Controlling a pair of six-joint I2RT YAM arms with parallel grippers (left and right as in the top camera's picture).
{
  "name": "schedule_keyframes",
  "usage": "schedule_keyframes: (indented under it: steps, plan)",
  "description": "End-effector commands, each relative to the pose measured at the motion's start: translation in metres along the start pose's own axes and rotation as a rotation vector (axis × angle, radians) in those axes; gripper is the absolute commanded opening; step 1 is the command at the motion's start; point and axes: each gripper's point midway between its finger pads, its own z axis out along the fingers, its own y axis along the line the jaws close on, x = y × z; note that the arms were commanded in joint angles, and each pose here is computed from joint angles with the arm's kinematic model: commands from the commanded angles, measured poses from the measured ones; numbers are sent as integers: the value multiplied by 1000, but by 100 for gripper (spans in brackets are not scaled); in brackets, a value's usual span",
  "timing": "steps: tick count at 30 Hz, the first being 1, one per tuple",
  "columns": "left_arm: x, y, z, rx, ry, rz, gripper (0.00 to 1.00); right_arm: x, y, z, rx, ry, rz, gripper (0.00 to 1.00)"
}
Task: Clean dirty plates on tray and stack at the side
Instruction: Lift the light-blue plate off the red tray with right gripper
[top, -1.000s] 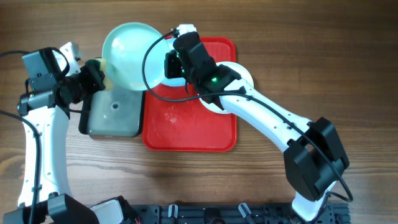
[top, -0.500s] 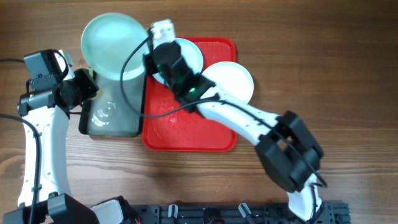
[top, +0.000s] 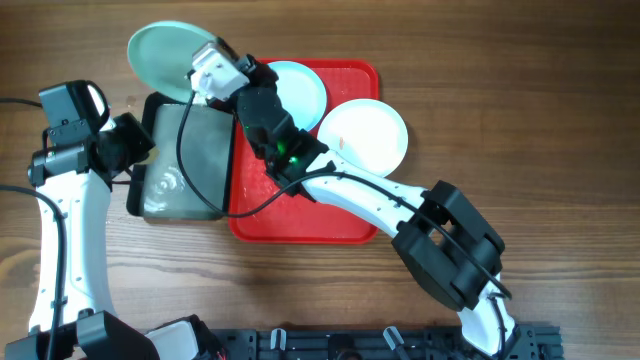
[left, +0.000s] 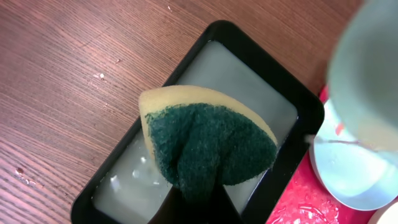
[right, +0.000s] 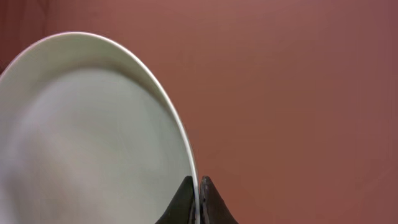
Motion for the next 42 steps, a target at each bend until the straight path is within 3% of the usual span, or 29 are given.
schedule_keyframes:
  steps: [1,10,16,24,29,36,42]
  plan:
    - [-8,-2,-6,-3,-30,-13,4,-23,9,-2,-29,-82,-249,4]
    - [-8,-2,-6,-2,-31,-16,4,-44,41,-13,-102,-174,-362,4]
    - [-8,-2,-6,-2,-30,-16,4,-46,42,-14,-104,-182,-327,4]
    - [-8,-2,-6,-2,-30,-16,4,8,38,0,-208,31,332,4]
    - [-8,-2,-6,-2,-30,-16,4,22,33,5,-341,88,611,4]
    - [-8,-2,-6,2,-29,-15,4,22,-33,-1,-445,161,840,4]
    - [-8,-4,-5,10,-29,-13,4,90,-141,-43,-356,468,939,4]
